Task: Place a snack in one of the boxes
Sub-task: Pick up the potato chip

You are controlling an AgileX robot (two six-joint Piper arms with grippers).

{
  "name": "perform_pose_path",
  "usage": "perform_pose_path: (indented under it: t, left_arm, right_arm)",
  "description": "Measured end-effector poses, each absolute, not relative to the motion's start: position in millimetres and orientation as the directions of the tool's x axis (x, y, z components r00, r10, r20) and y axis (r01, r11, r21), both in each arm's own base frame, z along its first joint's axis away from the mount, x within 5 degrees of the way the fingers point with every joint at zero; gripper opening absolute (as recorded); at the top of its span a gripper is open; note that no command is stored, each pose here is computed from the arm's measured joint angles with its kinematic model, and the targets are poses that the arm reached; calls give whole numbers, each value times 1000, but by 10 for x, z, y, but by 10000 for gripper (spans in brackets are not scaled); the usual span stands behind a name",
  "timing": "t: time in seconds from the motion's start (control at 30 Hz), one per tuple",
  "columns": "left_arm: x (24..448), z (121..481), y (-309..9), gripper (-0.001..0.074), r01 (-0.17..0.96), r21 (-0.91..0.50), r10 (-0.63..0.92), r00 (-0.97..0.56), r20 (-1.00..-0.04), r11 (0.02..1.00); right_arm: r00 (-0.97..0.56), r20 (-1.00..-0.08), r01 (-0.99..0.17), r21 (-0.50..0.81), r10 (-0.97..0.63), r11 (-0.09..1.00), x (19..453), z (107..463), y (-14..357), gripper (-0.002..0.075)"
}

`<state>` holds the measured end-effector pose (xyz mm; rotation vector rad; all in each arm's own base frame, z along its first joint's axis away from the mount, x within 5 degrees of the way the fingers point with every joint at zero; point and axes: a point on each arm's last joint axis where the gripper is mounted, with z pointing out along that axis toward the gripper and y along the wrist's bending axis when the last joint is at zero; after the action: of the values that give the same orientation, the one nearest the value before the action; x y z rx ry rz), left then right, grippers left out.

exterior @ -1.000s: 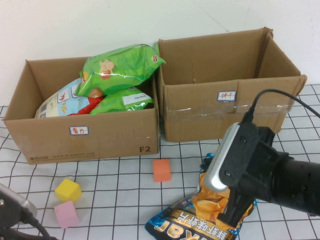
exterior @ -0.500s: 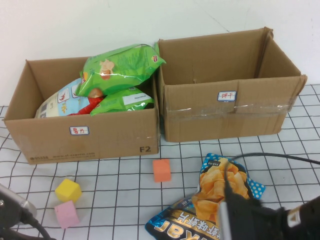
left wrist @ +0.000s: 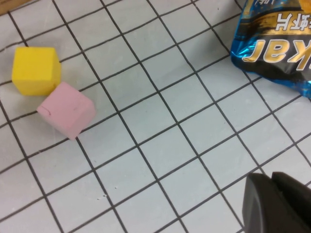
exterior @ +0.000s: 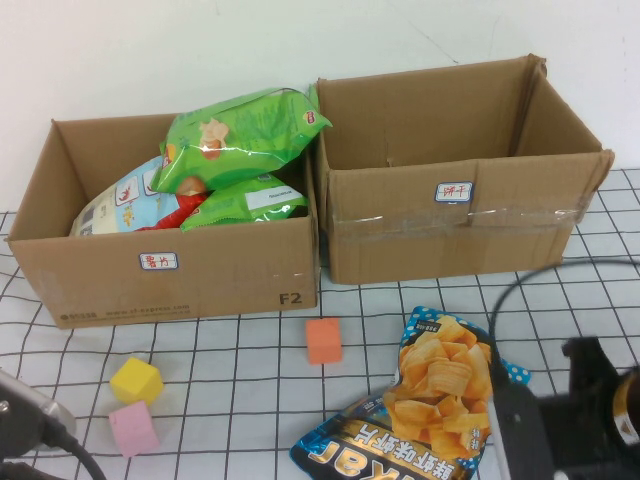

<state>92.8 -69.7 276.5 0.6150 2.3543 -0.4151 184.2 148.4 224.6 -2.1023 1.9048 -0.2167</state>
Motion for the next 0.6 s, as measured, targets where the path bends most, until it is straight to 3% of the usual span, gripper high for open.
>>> perform_pose_path:
  t: [0.17, 0.43, 0.53, 0.6]
  left_arm:
    - [926, 2766, -701, -1, 505, -160, 286, -691, -664, 848]
    - [907, 2747, -692, -1, 499, -164, 294, -711, -639, 851]
    - [893, 2734, -685, -1, 498, -163, 303, -721, -623, 852]
    - [888, 2730, -683, -1, 498, -162, 306, -725, -617, 852]
  right_arm:
    - [109, -99, -940, -334, -989, -70, 2049, 2358, 1664, -1]
    - [98, -113, -938, -343, -989, -54, 2471, 2158, 2038, 8]
    - [64, -129, -939, -344, -990, -16, 2591, 2120, 2142, 92]
    - [44, -141, -938, -346, -989, 8, 2649, 2117, 2194, 205]
